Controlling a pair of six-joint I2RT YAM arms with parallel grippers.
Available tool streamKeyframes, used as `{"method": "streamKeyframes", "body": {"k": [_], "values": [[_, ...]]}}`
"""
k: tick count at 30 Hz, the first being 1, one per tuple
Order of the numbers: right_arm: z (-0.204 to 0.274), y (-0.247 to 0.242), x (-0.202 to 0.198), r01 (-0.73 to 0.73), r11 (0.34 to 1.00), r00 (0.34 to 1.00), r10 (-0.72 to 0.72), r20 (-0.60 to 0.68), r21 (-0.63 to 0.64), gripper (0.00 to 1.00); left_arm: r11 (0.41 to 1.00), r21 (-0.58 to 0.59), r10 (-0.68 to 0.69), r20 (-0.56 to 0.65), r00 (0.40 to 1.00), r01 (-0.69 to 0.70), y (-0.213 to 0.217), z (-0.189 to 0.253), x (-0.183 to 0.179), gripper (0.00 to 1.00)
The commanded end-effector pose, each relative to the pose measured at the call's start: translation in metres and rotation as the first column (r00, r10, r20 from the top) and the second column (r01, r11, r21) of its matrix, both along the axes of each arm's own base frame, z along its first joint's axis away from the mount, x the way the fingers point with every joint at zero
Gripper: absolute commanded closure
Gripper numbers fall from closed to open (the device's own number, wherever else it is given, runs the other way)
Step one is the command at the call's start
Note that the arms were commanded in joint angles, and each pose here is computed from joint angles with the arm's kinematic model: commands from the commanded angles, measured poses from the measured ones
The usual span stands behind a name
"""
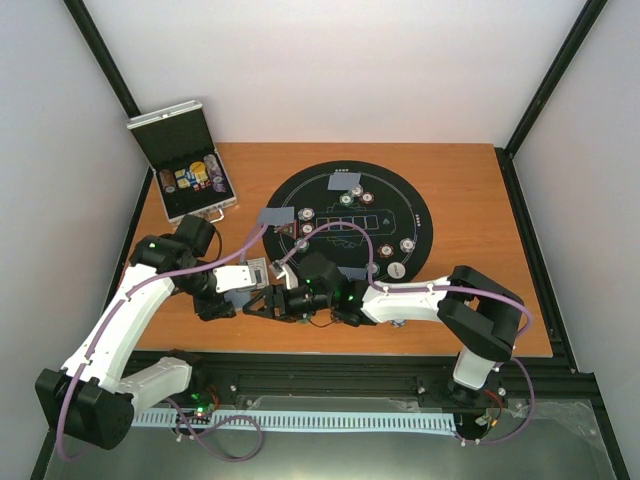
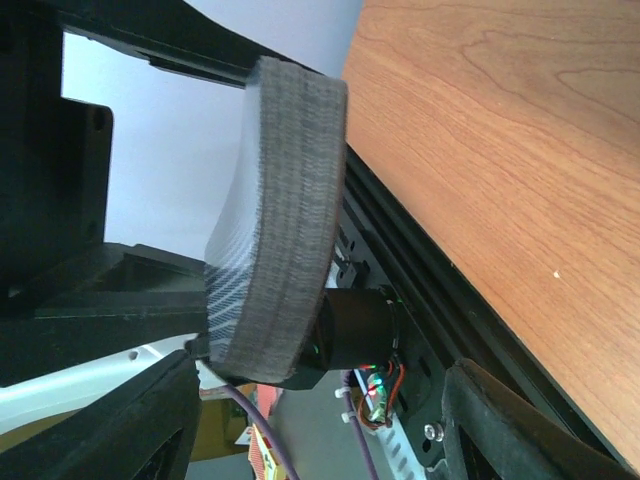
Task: Distribute texas hold em gaming equipment
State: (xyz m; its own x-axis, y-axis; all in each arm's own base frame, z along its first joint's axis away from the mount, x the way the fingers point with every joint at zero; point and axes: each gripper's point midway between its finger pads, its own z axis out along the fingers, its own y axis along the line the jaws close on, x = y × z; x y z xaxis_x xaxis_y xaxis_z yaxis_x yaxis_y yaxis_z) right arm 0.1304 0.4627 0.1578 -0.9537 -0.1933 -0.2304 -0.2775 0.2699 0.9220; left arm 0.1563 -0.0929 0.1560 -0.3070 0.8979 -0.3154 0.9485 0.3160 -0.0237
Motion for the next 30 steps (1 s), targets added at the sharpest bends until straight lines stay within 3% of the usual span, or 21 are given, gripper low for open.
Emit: {"method": "streamKeyframes", "body": {"k": [1,30], "values": [[0.016,0.011,-0.004,-0.023,0.997,1.000,0.022,0.014,0.072,0.34,1.000,-0.021,-0.010,0.033,0.999,0.010,-0.003,0.012,0.002,0.99],[0.006,0.058,0.025,-0.056,0.979,0.991,0.078,-0.107,0.195,0.35,1.000,-0.011,-0.020,0.051,0.999,0.021,0.000,0.019,0.001,0.99]]}}
